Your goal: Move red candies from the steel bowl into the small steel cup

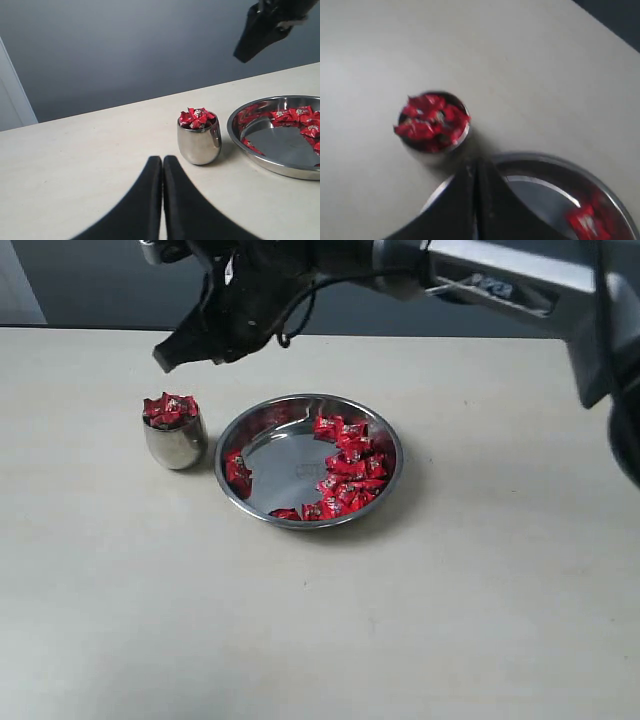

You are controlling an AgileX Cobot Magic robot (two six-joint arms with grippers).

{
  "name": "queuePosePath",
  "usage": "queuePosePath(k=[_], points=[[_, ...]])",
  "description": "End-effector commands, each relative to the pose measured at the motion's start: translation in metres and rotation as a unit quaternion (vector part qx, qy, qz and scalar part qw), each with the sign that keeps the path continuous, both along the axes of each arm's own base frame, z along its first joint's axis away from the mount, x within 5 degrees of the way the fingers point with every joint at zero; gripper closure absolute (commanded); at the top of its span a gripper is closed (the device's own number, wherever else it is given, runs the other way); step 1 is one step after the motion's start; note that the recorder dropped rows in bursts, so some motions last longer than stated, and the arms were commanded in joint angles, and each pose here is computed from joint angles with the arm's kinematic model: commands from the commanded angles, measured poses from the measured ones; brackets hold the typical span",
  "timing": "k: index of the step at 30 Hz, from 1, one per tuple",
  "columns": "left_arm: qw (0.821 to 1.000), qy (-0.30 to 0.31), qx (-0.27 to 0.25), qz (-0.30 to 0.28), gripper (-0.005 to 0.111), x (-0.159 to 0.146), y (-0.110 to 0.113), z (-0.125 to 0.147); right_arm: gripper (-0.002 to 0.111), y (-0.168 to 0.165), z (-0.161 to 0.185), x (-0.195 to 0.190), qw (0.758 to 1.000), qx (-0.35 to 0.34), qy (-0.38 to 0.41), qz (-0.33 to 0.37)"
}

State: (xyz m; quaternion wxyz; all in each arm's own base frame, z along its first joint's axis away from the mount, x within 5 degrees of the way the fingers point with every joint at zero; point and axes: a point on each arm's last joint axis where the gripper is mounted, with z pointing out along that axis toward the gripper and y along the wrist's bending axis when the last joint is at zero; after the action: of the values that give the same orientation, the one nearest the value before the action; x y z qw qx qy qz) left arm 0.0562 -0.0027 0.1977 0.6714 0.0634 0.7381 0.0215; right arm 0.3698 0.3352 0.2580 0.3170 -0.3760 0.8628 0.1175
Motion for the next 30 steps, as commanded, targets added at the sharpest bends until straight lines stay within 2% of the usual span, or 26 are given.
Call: queuePosePath(k=[1,4,6,7,9,11,13,14,16,17,20,21,25,26,30], points=[[1.000,-0.002,-0.004,0.000,0.105,0.000,0.000,-0.001,0.109,-0.039,0.028,-0.032,0.999,-0.034,0.008,-0.028],[1.000,-0.002,-0.004,0.000,0.105,0.000,0.000,-0.001,0.109,-0.089,0.056,-0.094,0.996,0.068,-0.025,-0.050],[1.000,-0.003,-0.004,0.000,0.105,0.000,0.000,-0.001,0.109,-0.129,0.062,-0.132,0.988,0.118,-0.065,-0.078],[1.000,-0.003,-0.004,0.000,0.105,0.000,0.000,-0.001,0.109,-0.148,0.060,-0.153,0.986,0.125,-0.066,-0.084],[1.000,-0.003,-0.004,0.000,0.105,0.000,0.000,-0.001,0.109,-0.179,0.051,-0.191,0.990,0.102,-0.012,-0.097],[1.000,-0.003,-0.004,0.000,0.105,0.000,0.000,-0.001,0.109,-0.201,0.047,-0.219,0.990,0.085,0.033,-0.105],[1.000,-0.003,-0.004,0.000,0.105,0.000,0.000,-0.001,0.109,-0.217,0.049,-0.235,0.993,0.052,0.040,-0.101],[1.000,-0.003,-0.004,0.000,0.105,0.000,0.000,-0.001,0.109,-0.224,0.052,-0.236,0.995,0.029,0.007,-0.097],[1.000,-0.003,-0.004,0.000,0.105,0.000,0.000,-0.001,0.109,-0.239,0.069,-0.244,0.991,0.043,-0.059,-0.109],[1.000,-0.003,-0.004,0.000,0.105,0.000,0.000,-0.001,0.109,-0.254,0.086,-0.251,0.981,0.095,-0.110,-0.126],[1.000,-0.003,-0.004,0.000,0.105,0.000,0.000,-0.001,0.109,-0.280,0.105,-0.257,0.952,0.152,-0.187,-0.187],[1.000,-0.003,-0.004,0.000,0.105,0.000,0.000,-0.001,0.109,-0.303,0.104,-0.263,0.932,0.148,-0.209,-0.257],[1.000,-0.003,-0.004,0.000,0.105,0.000,0.000,-0.001,0.109,-0.335,0.079,-0.283,0.894,0.111,-0.206,-0.382],[1.000,-0.003,-0.004,0.000,0.105,0.000,0.000,-0.001,0.109,-0.342,0.053,-0.291,0.877,0.107,-0.198,-0.424],[1.000,-0.003,-0.004,0.000,0.105,0.000,0.000,-0.001,0.109,-0.345,0.008,-0.298,0.866,0.112,-0.198,-0.446]])
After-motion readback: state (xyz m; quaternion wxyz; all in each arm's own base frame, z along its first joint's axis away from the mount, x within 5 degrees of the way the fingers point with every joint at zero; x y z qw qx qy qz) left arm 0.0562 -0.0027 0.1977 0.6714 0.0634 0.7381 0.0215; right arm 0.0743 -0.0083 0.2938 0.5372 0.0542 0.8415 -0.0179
